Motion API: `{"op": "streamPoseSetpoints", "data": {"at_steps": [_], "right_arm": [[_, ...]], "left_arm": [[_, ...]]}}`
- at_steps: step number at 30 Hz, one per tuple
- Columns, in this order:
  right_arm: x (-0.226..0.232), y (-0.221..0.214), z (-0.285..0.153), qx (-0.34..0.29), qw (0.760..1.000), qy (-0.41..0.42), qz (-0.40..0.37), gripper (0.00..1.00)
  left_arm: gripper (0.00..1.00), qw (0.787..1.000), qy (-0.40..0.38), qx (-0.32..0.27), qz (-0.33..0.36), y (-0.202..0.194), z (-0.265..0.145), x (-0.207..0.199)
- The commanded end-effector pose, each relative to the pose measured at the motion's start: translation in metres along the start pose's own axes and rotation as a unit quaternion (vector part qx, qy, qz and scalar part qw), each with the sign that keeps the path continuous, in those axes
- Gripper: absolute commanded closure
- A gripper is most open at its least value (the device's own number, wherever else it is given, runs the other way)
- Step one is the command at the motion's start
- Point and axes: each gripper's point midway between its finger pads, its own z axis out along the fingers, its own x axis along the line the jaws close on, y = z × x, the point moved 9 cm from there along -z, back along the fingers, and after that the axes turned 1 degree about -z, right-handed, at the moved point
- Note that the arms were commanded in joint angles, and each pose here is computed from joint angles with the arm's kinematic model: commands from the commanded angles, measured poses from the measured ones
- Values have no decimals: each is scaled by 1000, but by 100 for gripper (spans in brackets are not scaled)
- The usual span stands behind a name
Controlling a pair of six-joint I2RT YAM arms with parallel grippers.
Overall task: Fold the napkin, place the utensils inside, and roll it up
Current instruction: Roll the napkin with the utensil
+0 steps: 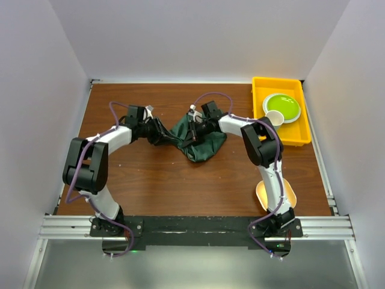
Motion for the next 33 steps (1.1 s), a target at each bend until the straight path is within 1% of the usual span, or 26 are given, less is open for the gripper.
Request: {"op": "streamPoseSetpoints", "data": {"at_steps": [1, 2, 3, 6, 7, 11, 13, 15, 17, 21, 24, 26, 27, 29, 30, 31, 33], "right_arm": [[8, -17, 2, 20, 985, -159, -61, 84], [15, -20, 1, 26, 983, -167, -73, 80], [18, -20, 1, 23, 979, -184, -81, 72], [37, -23, 2, 26, 972, -206, -109, 59], [45, -22, 3, 22, 968, -220, -121, 52], [65, -24, -4, 21, 954, -257, -154, 40], [76, -27, -10, 20, 943, -283, -176, 32], [90, -31, -13, 17, 933, -297, -204, 28], [95, -35, -16, 20, 917, -324, -232, 26], [111, -54, -10, 30, 892, -345, -291, 24], [119, -69, -5, 36, 867, -366, -337, 24], [127, -73, -6, 32, 856, -365, -365, 25], [128, -78, -2, 35, 848, -373, -376, 27], [127, -82, 2, 41, 840, -380, -385, 30], [127, -84, 4, 50, 831, -380, -403, 34], [126, -85, 6, 54, 826, -383, -409, 42], [122, -87, 13, 63, 821, -387, -416, 44]], "left_arm": [[62, 999, -21, -14, 31, -1, -19, -14], [62, 999, -20, -22, 33, 0, -23, -15], [62, 999, -18, -23, 32, 0, -25, -14], [62, 999, -13, -39, 27, 3, -36, -11], [62, 999, -10, -42, 22, 2, -38, -6], [61, 997, -11, -74, 13, 8, -59, 3], [60, 997, -8, -75, 11, 7, -64, 10], [60, 997, -7, -81, 8, 10, -70, 14], [60, 997, -6, -75, 9, 8, -71, 18], [60, 999, -10, -47, -4, -1, -64, 27], [60, 999, -12, -45, -6, -4, -64, 29], [60, 999, -10, -48, -2, -4, -66, 29], [60, 999, -8, -47, -2, -5, -66, 29], [60, 999, -5, -46, -3, -7, -66, 31], [60, 999, -4, -47, -4, -8, -67, 31], [60, 999, -6, -47, -6, -8, -67, 31], [60, 999, -5, -48, -9, -9, -67, 32]]}}
